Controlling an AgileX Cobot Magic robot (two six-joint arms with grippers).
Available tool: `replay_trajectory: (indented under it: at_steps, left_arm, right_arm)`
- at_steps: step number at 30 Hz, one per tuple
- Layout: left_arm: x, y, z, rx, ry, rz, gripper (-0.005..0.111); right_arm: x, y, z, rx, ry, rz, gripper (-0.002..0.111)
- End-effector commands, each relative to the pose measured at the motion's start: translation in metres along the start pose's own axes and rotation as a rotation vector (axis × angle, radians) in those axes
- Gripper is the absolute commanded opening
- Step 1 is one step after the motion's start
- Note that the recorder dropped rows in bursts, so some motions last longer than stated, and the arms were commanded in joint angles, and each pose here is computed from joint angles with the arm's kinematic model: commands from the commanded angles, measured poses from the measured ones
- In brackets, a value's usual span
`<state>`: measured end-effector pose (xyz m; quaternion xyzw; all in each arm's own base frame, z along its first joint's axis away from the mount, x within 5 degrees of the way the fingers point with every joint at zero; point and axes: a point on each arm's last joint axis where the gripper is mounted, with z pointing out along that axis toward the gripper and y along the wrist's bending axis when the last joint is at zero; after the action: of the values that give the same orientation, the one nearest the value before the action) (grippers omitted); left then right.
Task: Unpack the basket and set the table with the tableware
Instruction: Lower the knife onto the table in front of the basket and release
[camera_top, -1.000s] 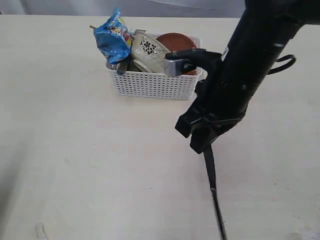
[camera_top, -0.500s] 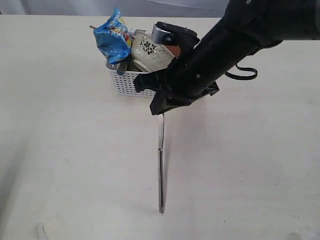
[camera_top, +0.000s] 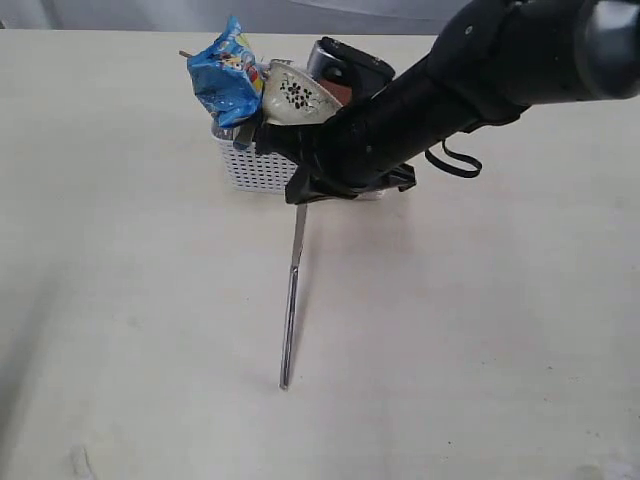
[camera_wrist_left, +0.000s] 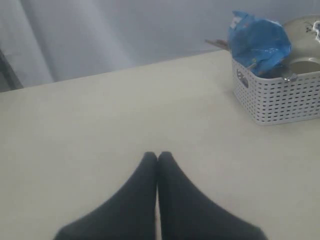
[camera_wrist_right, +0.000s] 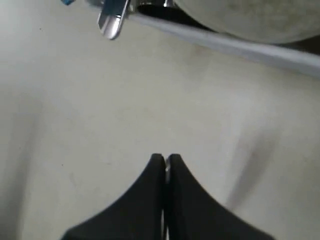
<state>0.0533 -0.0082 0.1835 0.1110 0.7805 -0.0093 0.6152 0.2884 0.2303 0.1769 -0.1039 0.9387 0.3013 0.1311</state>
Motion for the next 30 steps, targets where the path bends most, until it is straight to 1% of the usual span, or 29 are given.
replay_trajectory:
  at_steps: [1, 4, 9, 17, 23, 30]
  left_arm:
    - [0.0, 0.0, 0.0, 0.004, -0.009, 0.007, 0.0]
    - [0.0, 0.0, 0.0, 0.004, -0.009, 0.007, 0.0]
    - [0.0, 0.0, 0.0, 0.004, -0.009, 0.007, 0.0]
    - [0.0, 0.0, 0.0, 0.004, -0.009, 0.007, 0.0]
    - [0.0, 0.0, 0.0, 0.004, -0.009, 0.007, 0.0]
    - [0.0, 0.0, 0.0, 0.004, -0.009, 0.002, 0.0]
  right_arm:
    - [0.004, -0.005, 0.011, -0.006, 0.05, -0.008, 0.0]
    - [0.007, -0.01, 0.018, 0.001, 0.074, -0.034, 0.0]
    - [0.007, -0.015, 0.026, 0.012, 0.075, -0.024, 0.0]
    - [-0.001, -0.013, 0.026, -0.008, -0.012, 0.078, 0.0]
    - [0.002, -0.014, 0.026, 0.0, 0.018, 0.038, 0.0]
    - [0.003, -0.013, 0.026, -0.005, 0.028, 0.035, 0.0]
